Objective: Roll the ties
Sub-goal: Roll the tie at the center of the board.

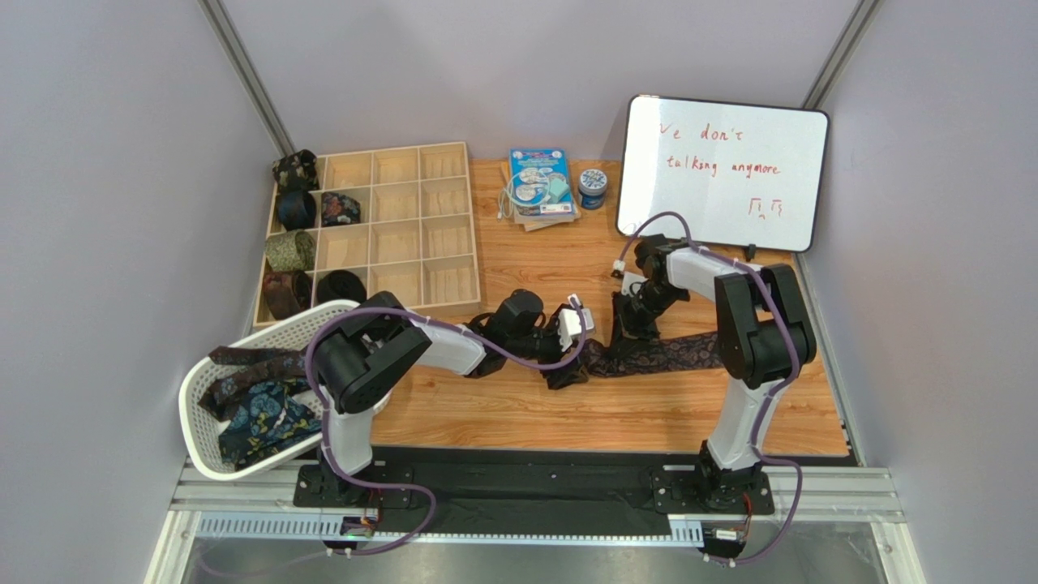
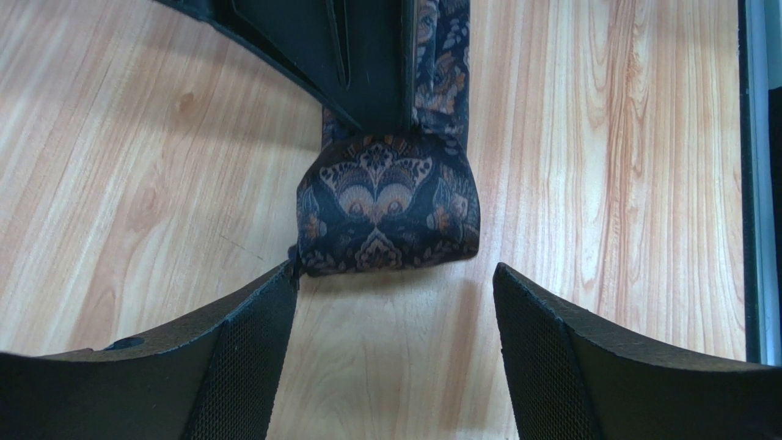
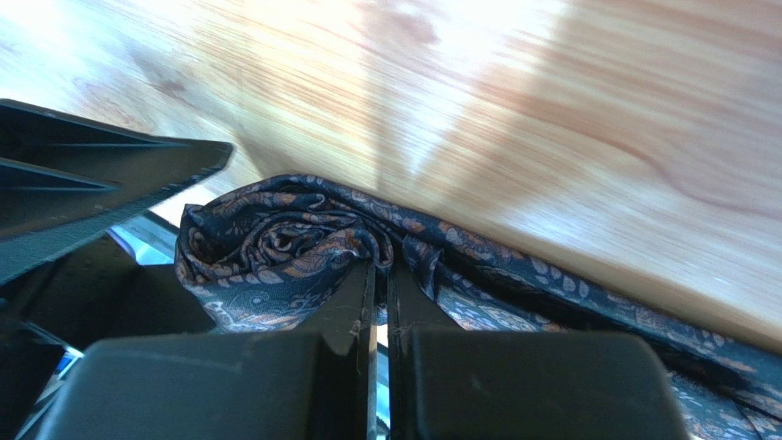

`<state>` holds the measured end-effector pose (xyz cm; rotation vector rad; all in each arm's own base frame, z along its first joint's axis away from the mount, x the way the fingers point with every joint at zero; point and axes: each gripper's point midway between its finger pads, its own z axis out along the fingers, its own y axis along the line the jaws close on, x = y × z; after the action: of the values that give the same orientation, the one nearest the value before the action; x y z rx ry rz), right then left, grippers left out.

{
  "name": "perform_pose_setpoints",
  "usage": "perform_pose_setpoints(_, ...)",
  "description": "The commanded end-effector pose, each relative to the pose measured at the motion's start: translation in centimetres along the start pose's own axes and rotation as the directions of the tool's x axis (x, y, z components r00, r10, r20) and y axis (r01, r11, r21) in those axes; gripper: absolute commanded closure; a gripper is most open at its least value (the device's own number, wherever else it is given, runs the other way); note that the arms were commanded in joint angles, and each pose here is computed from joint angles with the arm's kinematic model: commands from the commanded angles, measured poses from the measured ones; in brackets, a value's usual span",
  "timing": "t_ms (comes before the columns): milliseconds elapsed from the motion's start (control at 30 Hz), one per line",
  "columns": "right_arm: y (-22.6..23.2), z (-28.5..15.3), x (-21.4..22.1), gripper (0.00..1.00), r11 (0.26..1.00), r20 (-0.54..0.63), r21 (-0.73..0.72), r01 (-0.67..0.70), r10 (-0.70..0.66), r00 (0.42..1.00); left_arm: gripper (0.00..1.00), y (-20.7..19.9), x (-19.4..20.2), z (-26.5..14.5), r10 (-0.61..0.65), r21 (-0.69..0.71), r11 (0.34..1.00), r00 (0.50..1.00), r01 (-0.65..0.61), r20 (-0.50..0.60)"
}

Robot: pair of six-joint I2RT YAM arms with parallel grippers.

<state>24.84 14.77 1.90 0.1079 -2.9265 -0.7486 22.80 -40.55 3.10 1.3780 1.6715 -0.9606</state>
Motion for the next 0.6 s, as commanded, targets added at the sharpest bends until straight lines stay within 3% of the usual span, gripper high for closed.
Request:
perform_pose_setpoints(0,-2.3,2.7,-1.5,1.00,0.993,0.020,0.116,-0.018,0.016,1.000,0.17,0.1,-2.5,0.1,-0.022,-0.013,1.000,0.994,0.023,0.106)
perform_pose_setpoints(300,-1.2,4.0,-1.6,1.00,0.998,0.019,0.042,-0.045,0.044,0.999,0.32,0.1,-3.3,1.0,-0.016,-0.027,0.999,0.983,0.021,0.181)
perform_pose_setpoints(567,-0.5,4.2,-1.9,1.00,0.999,0.032,-0.001,-0.043,0.043,0.999,0.55,-1.7,-1.8,2.6,0.040,0.021,0.999,0.989,-0.043,0.143)
